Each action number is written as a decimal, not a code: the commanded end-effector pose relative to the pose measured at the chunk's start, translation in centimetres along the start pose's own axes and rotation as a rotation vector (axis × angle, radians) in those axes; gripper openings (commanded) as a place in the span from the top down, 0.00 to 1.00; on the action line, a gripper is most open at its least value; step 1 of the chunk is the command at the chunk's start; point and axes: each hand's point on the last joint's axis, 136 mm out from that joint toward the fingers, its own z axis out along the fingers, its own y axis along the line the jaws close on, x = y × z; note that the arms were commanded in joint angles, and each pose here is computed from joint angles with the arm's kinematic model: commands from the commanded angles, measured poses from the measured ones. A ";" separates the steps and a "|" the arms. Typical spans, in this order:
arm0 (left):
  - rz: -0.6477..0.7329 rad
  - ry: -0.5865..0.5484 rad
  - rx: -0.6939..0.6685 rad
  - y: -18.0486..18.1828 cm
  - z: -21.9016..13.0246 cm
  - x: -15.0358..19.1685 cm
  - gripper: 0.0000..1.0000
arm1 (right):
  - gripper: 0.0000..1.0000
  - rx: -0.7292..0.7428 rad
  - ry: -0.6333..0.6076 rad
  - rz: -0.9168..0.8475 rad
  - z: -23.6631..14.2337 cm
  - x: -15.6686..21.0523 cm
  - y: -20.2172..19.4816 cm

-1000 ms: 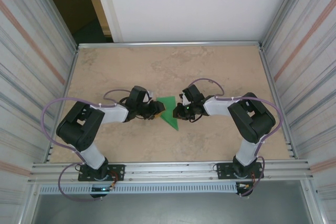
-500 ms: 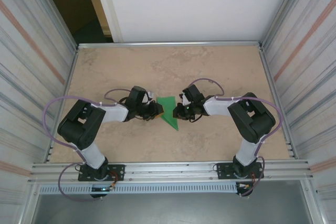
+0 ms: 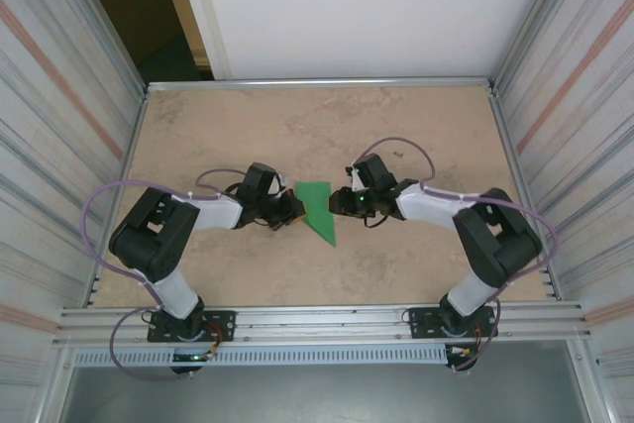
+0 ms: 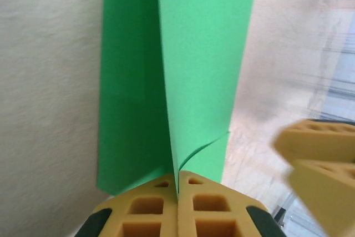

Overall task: Fold a paper plane with a square sheet of paper (pick it up from the middle)
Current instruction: Fourth fold the wing at the center of the table.

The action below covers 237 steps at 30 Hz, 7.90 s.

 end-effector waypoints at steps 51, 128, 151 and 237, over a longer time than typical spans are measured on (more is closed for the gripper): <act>-0.183 -0.135 -0.136 -2.7 -1.8 -3.5 0.94 | 0.73 0.266 -0.044 -0.646 5.1 1.6 2.7; -0.131 -0.063 -0.256 4.9 -1.8 -0.2 0.86 | 0.99 -0.188 0.325 -0.282 5.8 5.1 4.3; -0.045 -0.102 -0.159 2.3 -2.2 -1.3 0.77 | 0.97 -0.268 0.348 -0.111 6.0 5.2 2.9; -0.168 0.145 -0.649 10.7 -0.5 3.5 0.36 | 0.93 -0.336 0.355 -0.056 5.5 5.8 1.3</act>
